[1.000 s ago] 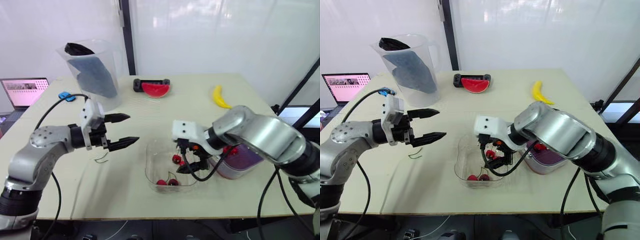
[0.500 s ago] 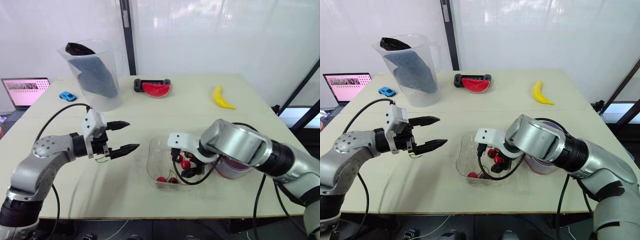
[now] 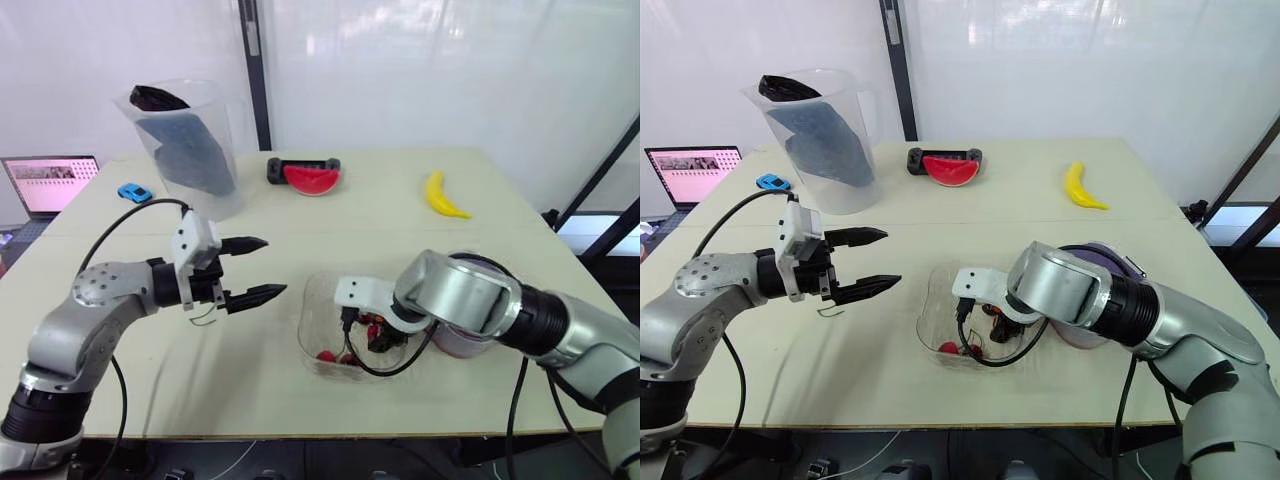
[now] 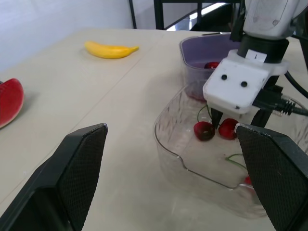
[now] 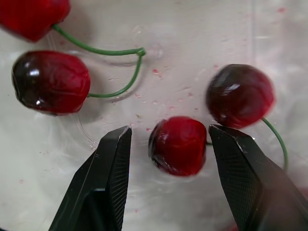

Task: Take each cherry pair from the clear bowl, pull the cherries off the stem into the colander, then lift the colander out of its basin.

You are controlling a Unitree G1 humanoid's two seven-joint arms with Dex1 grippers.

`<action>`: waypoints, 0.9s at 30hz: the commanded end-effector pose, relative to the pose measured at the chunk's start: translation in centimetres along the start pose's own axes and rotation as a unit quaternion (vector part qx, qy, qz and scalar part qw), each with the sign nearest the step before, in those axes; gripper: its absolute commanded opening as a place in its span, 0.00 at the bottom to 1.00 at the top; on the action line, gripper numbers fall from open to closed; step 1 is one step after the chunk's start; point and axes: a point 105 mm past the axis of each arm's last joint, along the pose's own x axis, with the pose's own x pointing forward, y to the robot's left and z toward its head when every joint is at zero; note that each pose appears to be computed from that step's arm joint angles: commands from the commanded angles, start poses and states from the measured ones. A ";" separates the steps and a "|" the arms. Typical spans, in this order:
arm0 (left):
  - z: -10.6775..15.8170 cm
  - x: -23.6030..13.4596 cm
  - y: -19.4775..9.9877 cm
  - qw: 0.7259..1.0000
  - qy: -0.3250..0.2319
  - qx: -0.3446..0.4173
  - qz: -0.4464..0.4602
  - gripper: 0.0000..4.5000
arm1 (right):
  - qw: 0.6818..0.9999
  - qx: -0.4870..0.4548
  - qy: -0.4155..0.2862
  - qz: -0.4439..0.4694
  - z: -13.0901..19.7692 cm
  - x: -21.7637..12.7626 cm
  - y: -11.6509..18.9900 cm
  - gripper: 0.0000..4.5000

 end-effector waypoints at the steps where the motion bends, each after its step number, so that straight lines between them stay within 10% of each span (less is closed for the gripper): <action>1: 1.2 0.0 -0.2 1.000 -0.013 0.019 -0.003 1.00 | 1.000 -0.014 -0.013 -0.022 0.9 -0.5 -0.6 0.54; 4: 1.2 0.0 -0.2 1.000 -0.013 0.018 -0.001 1.00 | 0.999 -0.034 -0.025 -0.033 1.6 -1.0 -1.0 0.33; 16: 1.1 0.0 0.8 1.000 -0.019 -0.006 0.020 1.00 | 0.958 -0.211 -0.190 -0.046 6.8 -5.9 0.2 0.33; 21: 1.1 0.1 1.3 0.999 -0.022 -0.019 0.022 1.00 | 0.893 -0.392 -0.187 -0.114 5.9 -4.0 0.1 0.33; 27: 0.9 0.4 1.4 1.000 -0.018 -0.021 0.012 1.00 | 0.894 -0.411 -0.171 -0.052 4.8 -2.4 0.4 0.33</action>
